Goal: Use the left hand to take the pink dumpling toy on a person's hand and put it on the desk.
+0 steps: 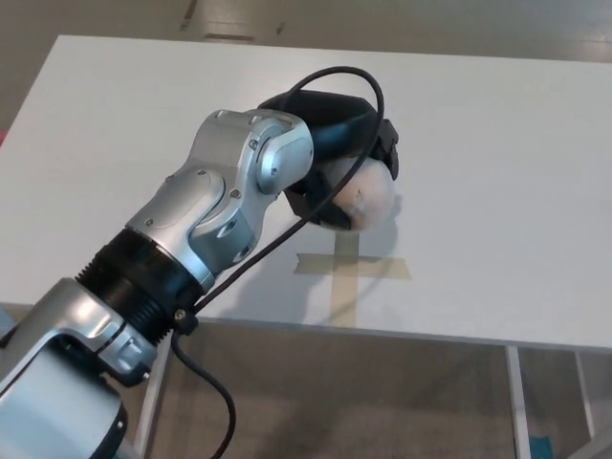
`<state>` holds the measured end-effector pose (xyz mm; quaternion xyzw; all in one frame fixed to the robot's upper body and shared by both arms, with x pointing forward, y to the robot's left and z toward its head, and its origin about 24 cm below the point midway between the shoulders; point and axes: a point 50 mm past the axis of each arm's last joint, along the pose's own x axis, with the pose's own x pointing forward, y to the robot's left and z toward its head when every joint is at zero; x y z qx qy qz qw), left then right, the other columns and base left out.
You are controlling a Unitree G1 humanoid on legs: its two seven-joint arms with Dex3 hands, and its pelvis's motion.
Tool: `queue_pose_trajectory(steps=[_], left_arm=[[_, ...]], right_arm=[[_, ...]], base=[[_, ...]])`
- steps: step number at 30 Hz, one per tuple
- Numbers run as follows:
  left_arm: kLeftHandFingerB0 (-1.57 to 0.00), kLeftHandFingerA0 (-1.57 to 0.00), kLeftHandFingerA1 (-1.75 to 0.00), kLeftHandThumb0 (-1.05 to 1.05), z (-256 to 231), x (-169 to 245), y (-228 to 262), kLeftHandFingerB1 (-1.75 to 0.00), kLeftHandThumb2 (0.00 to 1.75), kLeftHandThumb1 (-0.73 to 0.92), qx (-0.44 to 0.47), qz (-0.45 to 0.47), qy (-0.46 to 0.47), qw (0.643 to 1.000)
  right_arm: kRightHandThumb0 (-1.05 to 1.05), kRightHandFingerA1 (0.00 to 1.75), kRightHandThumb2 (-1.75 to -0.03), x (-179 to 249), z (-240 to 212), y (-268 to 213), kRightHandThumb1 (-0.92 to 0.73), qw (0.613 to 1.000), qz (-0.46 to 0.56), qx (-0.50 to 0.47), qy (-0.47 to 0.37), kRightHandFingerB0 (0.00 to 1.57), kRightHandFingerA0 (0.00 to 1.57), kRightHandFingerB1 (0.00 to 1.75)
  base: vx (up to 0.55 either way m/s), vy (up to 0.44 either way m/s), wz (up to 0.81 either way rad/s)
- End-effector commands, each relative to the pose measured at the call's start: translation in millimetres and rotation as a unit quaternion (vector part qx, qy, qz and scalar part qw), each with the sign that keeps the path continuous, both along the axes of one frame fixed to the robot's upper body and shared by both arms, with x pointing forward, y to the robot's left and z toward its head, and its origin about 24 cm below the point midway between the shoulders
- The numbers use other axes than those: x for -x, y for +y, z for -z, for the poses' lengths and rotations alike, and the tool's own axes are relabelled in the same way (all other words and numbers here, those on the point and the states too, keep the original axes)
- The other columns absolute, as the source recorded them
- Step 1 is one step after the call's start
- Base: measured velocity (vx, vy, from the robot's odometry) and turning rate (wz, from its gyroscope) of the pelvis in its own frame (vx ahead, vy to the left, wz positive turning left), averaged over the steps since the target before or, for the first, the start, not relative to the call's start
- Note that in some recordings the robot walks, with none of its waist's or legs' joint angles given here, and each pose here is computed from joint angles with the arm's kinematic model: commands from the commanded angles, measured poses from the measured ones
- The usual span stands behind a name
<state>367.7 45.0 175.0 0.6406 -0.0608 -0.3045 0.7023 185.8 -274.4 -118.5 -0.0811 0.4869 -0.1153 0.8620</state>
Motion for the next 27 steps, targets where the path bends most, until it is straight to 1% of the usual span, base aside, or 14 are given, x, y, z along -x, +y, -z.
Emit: queue_pose_trajectory(steps=[1,5,6,9,10,12,13,18,20,22,23,24,25,27], left_arm=[[-0.84,-0.69,-1.53,-0.23,0,1,5,-0.61,0.64,0.76,0.007,-0.001,0.001,1.000],[-0.87,-0.69,-1.54,-0.24,-28,3,13,-0.61,0.64,0.75,0.047,0.004,-0.028,0.999],[-0.82,-0.68,-1.57,-0.24,-36,4,17,-0.86,0.64,0.76,0.060,0.007,-0.041,0.997],[-0.76,-0.68,-1.58,-0.25,-55,6,28,-1.03,0.64,0.77,0.085,0.011,-0.071,0.994],[-0.89,-0.75,-1.50,-0.26,-61,6,33,-0.62,0.66,0.75,0.089,0.012,-0.080,0.993],[-0.79,-0.77,-1.44,-0.27,-74,6,43,-0.50,0.66,0.76,0.095,0.010,-0.103,0.990],[-0.88,-0.79,-1.42,-0.31,-78,5,51,-0.61,0.66,0.73,0.100,0.002,-0.114,0.988],[-0.86,-0.76,-1.41,-0.31,-85,2,86,-0.56,0.65,0.75,0.111,-0.031,-0.134,0.984],[-0.72,-0.76,-1.34,-0.29,-86,0,100,-0.46,0.64,0.76,0.111,-0.044,-0.138,0.983],[-0.81,-0.77,-1.29,-0.29,-84,-1,114,-0.51,0.63,0.75,0.107,-0.067,-0.134,0.983],[-0.86,-0.76,-1.31,-0.29,-83,-1,118,-0.67,0.64,0.75,0.106,-0.072,-0.131,0.983],[-0.86,-0.76,-1.31,-0.29,-82,-2,120,-0.67,0.64,0.75,0.105,-0.074,-0.130,0.983],[-0.82,-0.78,-1.25,-0.28,-77,-2,127,-0.51,0.63,0.75,0.101,-0.083,-0.124,0.984],[-0.86,-0.77,-1.26,-0.28,-63,-3,142,-0.57,0.63,0.75,0.085,-0.109,-0.110,0.984]], right_arm=[[-0.36,0.53,-0.87,7,2,-4,-0.60,1.000,-0.007,0.003,0.013,0.45,0.44,0.53],[-0.36,0.53,-0.87,6,1,-4,-0.60,1.000,-0.007,0.000,0.012,0.44,0.45,0.52],[-0.35,0.54,-0.87,6,2,-4,-0.60,1.000,-0.008,0.000,0.012,0.42,0.45,0.52],[-0.36,0.53,-0.87,6,2,-3,-0.60,1.000,-0.009,0.000,0.012,0.42,0.45,0.52],[-0.36,0.53,-0.87,7,2,-3,-0.59,1.000,-0.009,-0.001,0.012,0.43,0.45,0.52],[-0.36,0.53,-0.87,6,1,-4,-0.59,1.000,-0.008,-0.002,0.010,0.42,0.44,0.52],[-0.36,0.53,-0.87,6,1,-4,-0.59,1.000,-0.008,-0.002,0.011,0.41,0.44,0.51],[-0.36,0.53,-0.87,9,3,-3,-0.59,1.000,-0.004,-0.002,0.012,0.41,0.44,0.51],[-0.35,0.53,-0.87,10,3,-4,-0.59,1.000,-0.004,0.000,0.014,0.44,0.44,0.52],[-0.35,0.53,-0.86,9,3,-3,-0.59,1.000,-0.003,0.000,0.014,0.43,0.44,0.52],[-0.35,0.53,-0.86,10,3,-3,-0.59,1.000,-0.002,-0.001,0.014,0.43,0.44,0.52],[-0.35,0.53,-0.86,10,3,-4,-0.59,1.000,-0.002,-0.001,0.015,0.43,0.44,0.52],[-0.35,0.52,-0.87,11,4,-3,-0.59,1.000,-0.002,-0.002,0.015,0.44,0.44,0.53],[-0.36,0.53,-0.87,12,5,-3,-0.59,1.000,-0.004,-0.001,0.018,0.43,0.44,0.52]], base=[[0.00,0.000,0.00],[0.00,0.000,0.00],[0.00,0.000,0.00],[0.00,0.000,0.00],[0.00,0.000,0.00],[0.00,0.000,0.00],[0.00,0.000,0.00],[0.00,0.000,0.00],[0.00,0.000,0.00],[0.00,0.000,0.00],[0.00,0.000,0.00],[0.00,0.000,0.00],[0.00,0.000,0.00],[0.00,0.000,0.00]])
